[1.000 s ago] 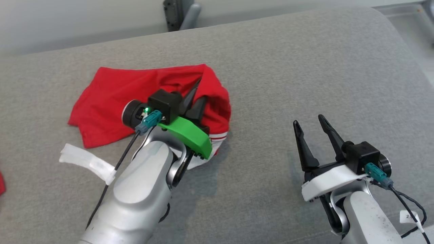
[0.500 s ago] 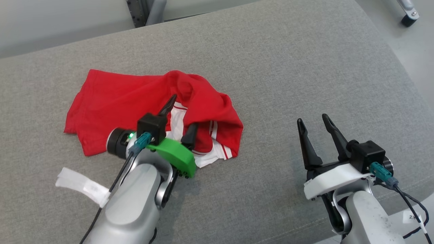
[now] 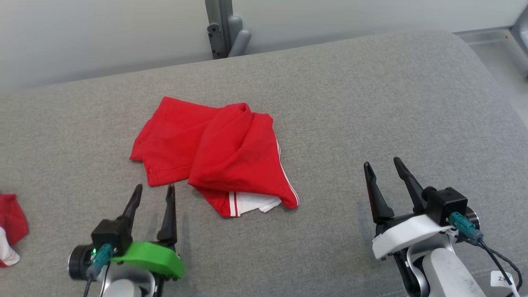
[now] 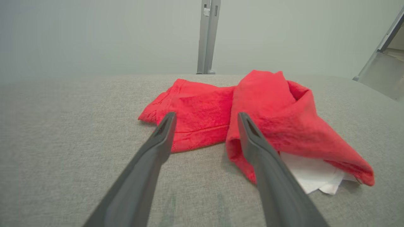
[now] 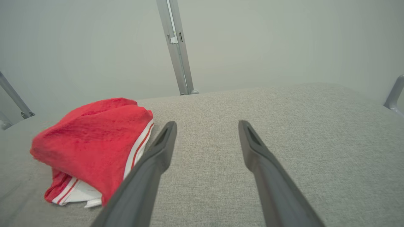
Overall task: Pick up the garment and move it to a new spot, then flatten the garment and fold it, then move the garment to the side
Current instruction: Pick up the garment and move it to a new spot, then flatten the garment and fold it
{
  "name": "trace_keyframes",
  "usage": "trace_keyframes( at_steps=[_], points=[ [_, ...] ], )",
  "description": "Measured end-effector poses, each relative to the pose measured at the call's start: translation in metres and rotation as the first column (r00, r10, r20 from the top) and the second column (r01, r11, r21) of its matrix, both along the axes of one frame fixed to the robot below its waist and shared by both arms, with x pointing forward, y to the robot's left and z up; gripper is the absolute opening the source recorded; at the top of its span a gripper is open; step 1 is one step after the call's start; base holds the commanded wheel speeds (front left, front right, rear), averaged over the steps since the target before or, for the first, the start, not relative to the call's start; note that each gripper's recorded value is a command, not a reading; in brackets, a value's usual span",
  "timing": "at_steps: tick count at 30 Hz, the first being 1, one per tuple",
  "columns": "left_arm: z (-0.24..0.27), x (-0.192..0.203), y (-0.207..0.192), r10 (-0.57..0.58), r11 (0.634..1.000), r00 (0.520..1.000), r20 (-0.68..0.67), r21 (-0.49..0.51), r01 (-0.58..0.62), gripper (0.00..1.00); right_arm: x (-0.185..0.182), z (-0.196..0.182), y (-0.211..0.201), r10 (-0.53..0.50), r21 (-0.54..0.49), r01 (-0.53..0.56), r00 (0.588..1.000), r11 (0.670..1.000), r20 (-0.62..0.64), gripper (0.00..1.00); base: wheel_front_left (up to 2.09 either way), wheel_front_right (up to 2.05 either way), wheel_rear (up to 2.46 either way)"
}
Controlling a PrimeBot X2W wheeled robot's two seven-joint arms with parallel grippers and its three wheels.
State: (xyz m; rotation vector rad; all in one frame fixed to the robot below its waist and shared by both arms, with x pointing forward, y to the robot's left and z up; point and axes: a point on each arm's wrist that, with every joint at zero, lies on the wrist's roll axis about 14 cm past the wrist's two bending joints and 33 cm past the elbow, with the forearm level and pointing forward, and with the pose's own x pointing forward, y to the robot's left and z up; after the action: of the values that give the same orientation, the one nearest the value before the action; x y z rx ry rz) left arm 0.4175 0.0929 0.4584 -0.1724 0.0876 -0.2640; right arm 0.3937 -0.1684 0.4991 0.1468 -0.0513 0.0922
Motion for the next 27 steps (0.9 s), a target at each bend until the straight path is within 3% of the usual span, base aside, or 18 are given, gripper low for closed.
trace_keyframes(
  at_steps=[9,27],
  points=[
    [0.012,-0.041,0.063,0.183,0.983,0.982,0.042,0.017,-0.184,1.0,-0.012,0.016,0.009,0.023,0.0,-0.023,0.999,1.0,0.047,1.0,0.0,0.0,0.0],
    [0.017,-0.05,0.072,0.22,0.975,0.974,0.051,-0.012,-0.22,1.0,-0.029,0.01,0.001,-0.002,-0.001,0.002,1.0,1.0,0.031,1.0,0.0,0.0,0.0]
  ],
)
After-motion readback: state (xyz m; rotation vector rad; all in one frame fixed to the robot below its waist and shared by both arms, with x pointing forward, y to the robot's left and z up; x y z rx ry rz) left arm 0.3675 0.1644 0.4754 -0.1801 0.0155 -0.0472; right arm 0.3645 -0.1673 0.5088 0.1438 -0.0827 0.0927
